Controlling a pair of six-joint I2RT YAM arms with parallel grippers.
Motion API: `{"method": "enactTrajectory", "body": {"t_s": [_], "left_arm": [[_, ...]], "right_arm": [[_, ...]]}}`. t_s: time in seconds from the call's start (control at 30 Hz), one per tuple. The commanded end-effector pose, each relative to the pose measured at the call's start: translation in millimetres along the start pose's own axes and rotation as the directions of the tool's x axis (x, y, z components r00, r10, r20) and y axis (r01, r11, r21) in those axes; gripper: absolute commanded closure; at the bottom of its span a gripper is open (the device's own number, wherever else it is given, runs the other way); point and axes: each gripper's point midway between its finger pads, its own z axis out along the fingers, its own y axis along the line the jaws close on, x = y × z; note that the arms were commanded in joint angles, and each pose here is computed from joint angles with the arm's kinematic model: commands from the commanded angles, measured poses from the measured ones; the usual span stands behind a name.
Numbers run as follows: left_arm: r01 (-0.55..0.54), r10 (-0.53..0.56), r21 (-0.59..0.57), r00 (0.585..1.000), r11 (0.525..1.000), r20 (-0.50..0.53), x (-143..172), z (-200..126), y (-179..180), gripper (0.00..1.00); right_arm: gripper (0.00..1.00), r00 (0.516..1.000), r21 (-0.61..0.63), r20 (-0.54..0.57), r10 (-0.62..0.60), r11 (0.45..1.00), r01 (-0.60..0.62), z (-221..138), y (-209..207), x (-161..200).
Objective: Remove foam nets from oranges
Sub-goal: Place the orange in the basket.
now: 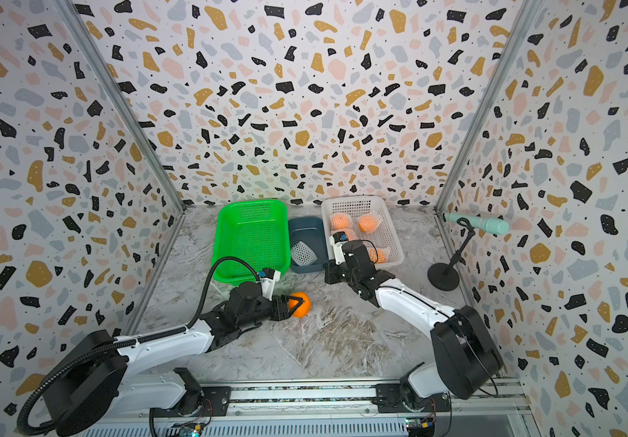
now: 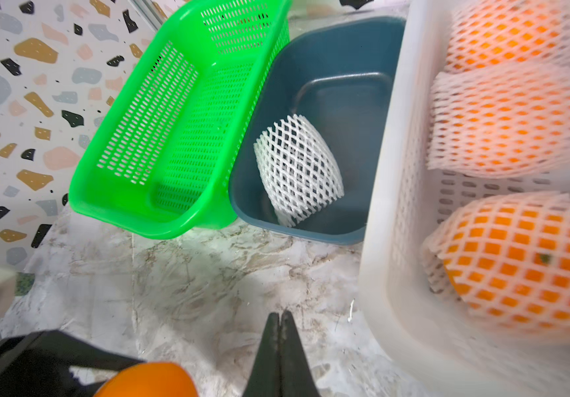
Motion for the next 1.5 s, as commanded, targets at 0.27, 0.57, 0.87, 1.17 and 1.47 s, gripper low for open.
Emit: {"method": "enactTrajectory", "body": {"t_s": [0.27,0.57,0.87,1.17,1.47], "left_arm": [[-0.006,0.007,-0.005,0.986,1.000,0.168,-111.0,-3.7,-24.6,0.43],[0.058,-0.008,-0.161,0.955,0.985,0.297,-203.2,-19.0,31.6,0.42],[0.168,-0.081,-0.239,0.938,0.956,0.336,-258.7,5.7,125.2,0.42],[0.245,-0.173,-0.223,0.939,0.943,0.298,-279.2,60.7,200.8,0.43],[0.305,-0.241,-0.183,0.921,0.935,0.305,-289.8,94.3,229.3,0.41]], "right_arm": [[0.96,0.997,0.086,0.073,0.032,0.996,-0.038,-64.3,-20.8,7.7],[0.94,0.995,0.104,0.085,0.042,0.993,-0.051,-82.3,-27.8,13.9],[0.94,0.996,0.098,0.075,0.048,0.994,-0.056,-88.6,-27.5,20.5],[0.94,0.996,0.100,0.058,0.067,0.992,-0.072,-92.9,-28.9,30.4],[0.94,0.995,0.095,0.058,0.087,0.991,-0.092,-96.1,-29.6,37.5]]}}
